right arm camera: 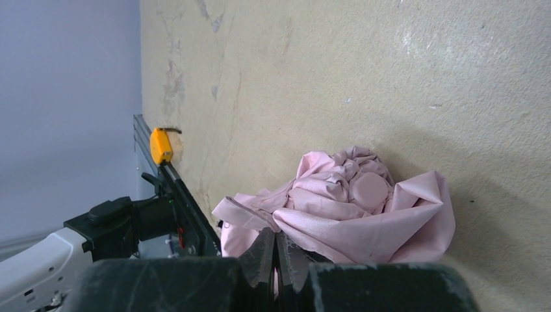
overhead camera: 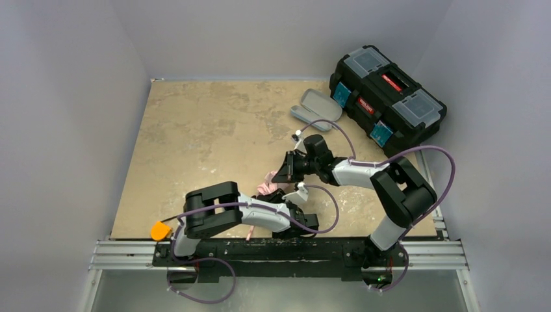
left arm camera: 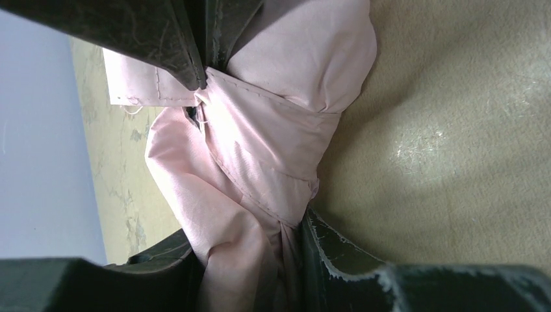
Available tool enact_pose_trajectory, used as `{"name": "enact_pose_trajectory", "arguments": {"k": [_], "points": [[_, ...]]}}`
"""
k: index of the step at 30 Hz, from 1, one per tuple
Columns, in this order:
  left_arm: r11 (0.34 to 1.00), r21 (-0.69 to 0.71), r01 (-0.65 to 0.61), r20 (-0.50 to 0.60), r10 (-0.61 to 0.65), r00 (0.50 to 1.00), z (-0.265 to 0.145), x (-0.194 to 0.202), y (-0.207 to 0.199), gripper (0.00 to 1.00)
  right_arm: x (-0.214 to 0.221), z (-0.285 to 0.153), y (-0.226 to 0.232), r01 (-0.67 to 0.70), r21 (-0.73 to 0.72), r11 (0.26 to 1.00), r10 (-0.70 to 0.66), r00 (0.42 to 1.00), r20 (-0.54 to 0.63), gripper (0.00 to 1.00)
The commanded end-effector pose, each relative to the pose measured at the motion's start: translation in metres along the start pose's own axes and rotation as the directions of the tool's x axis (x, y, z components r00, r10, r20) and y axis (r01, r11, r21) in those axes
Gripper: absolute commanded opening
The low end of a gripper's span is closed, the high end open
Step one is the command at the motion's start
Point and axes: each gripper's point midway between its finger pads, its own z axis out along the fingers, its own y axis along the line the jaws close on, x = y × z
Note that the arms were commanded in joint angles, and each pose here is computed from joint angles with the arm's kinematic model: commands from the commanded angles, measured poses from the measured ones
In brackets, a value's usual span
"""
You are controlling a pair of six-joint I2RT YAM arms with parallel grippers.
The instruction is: Put away the umbrella
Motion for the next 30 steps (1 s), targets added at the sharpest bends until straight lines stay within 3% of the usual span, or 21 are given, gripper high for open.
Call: {"name": "enact_pose_trajectory", "arguments": {"k": [1,10,16,30], "points": [[0.996,0.084,0.014,-0.062,-0.009,0.998,-0.004,0.016,-0.025,0.0,-0.049,-0.003,0.024,0.079,-0.074,0.994,-0.064,0.981,0.18,0.0],[0.996,0.075,-0.04,-0.065,0.045,0.997,0.002,0.025,-0.039,0.0,-0.059,-0.007,0.059,0.16,-0.222,0.962,-0.111,0.97,0.215,0.0],[0.995,0.065,-0.069,-0.063,0.073,0.995,0.006,0.026,-0.042,0.0,-0.054,-0.001,0.051,0.141,-0.218,0.966,-0.097,0.975,0.2,0.0],[0.993,0.061,-0.102,-0.065,0.106,0.992,0.008,0.034,-0.054,0.0,-0.081,-0.019,0.091,0.201,-0.321,0.925,-0.093,0.942,0.321,0.0]]}}
